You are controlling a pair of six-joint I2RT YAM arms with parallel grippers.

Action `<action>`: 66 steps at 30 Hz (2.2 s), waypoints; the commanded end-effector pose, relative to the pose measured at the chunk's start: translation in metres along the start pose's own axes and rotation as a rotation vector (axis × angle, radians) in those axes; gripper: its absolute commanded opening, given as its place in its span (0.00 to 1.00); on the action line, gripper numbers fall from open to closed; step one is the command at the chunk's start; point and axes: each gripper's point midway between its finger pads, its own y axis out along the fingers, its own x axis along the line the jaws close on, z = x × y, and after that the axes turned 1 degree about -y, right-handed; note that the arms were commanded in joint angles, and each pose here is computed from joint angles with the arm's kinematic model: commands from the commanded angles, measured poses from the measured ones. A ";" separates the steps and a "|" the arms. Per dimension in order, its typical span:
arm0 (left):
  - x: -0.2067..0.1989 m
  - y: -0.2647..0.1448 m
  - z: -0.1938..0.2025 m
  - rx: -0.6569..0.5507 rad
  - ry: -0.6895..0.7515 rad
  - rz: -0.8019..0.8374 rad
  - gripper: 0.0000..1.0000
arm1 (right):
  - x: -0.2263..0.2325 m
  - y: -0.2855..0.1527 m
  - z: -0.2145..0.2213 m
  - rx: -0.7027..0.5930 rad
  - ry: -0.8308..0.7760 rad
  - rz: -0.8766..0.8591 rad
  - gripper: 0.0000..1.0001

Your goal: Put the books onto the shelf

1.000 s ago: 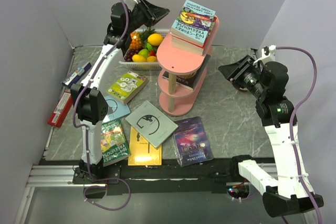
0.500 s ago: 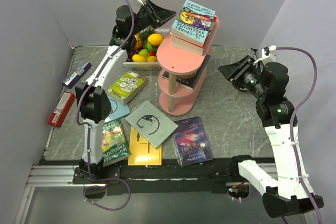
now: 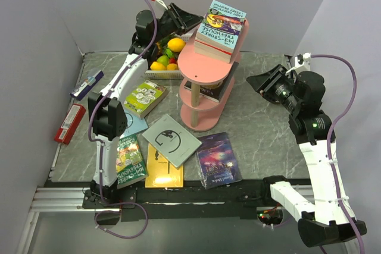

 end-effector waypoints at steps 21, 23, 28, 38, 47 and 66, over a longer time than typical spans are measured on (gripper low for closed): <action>0.032 -0.207 -0.039 -0.338 0.148 -0.641 0.55 | -0.084 -0.002 0.090 0.113 -0.036 0.100 0.50; 0.028 -0.227 -0.010 -0.345 0.162 -0.716 0.52 | -0.094 -0.004 0.115 0.160 -0.036 0.077 0.51; 0.080 -0.284 0.116 -0.191 0.091 -0.880 0.42 | -0.118 -0.006 0.193 0.305 -0.052 0.009 0.55; 0.117 -0.362 0.269 -0.015 -0.174 -0.857 0.41 | -0.096 0.010 0.253 0.442 0.011 -0.208 0.64; 0.160 -0.398 0.327 0.152 -0.247 -1.004 0.38 | -0.096 0.036 0.299 0.590 0.076 -0.229 0.70; 0.178 -0.414 0.337 0.188 -0.218 -1.083 0.36 | -0.162 0.075 0.325 0.572 -0.095 0.087 0.73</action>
